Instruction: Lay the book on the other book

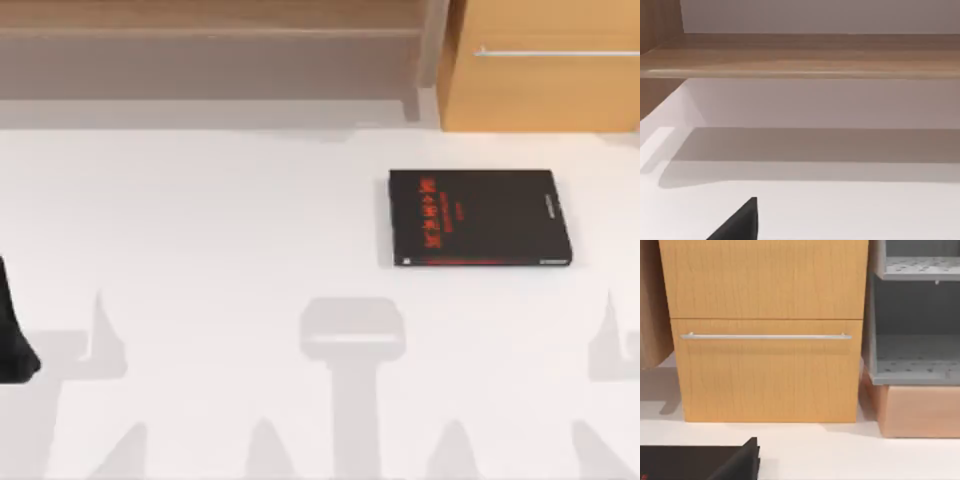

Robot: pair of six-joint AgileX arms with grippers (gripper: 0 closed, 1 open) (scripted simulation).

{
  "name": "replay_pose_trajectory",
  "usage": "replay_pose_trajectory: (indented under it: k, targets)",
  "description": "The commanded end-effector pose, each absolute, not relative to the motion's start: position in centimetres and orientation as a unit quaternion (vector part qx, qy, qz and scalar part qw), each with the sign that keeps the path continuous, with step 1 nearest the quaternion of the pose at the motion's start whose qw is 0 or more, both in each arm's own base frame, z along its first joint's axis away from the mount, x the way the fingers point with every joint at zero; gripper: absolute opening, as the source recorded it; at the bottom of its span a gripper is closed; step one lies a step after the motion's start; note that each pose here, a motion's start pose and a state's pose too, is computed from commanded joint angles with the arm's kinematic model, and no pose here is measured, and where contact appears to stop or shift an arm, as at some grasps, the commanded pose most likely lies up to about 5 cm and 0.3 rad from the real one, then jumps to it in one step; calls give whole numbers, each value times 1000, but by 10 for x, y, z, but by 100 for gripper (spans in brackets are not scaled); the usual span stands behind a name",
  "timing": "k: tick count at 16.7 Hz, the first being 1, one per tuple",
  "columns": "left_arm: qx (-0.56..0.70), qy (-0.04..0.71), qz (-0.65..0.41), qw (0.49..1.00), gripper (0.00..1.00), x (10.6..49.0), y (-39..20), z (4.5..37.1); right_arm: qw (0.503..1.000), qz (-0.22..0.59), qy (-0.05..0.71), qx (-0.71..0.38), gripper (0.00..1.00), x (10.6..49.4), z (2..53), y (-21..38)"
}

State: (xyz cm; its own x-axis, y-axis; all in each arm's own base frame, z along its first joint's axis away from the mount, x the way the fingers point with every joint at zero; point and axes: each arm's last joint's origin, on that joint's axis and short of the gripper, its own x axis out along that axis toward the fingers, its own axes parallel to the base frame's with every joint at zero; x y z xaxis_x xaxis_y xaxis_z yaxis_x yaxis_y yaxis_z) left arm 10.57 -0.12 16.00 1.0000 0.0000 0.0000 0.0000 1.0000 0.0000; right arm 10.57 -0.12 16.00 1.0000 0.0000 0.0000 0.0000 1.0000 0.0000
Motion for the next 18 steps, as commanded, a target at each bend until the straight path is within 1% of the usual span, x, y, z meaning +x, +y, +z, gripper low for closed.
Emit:
replay_pose_trajectory:
  k: [3, 5, 8, 10, 13, 15, 18]
  targets:
    - [0, 0, 0, 1000, 100, 106, -1, 160, 1000, 0, -1, 0, 100, 106, 162, -1]
    - [0, 0, 0, 1000, 100, 106, -1, 160, 1000, -1, -6, -1, 100, 107, 175, -3]
    - [0, 0, 0, 1000, 100, 106, -1, 160, 1000, -2, -17, -3, 100, 114, 210, -6]
    - [0, 0, 0, 1000, 100, 106, -1, 160, 1000, -2, -23, -6, 100, 126, 241, -11]
    - [0, 0, 0, 1000, 100, 106, -1, 160, 1000, -3, -17, -8, 100, 165, 285, -23]
    - [0, 0, 0, 1000, 100, 106, -1, 160, 1000, -4, -3, -7, 100, 206, 304, -38]
    - [0, 0, 0, 1000, 100, 106, -1, 160, 1000, -4, 5, -7, 100, 269, 319, -70]
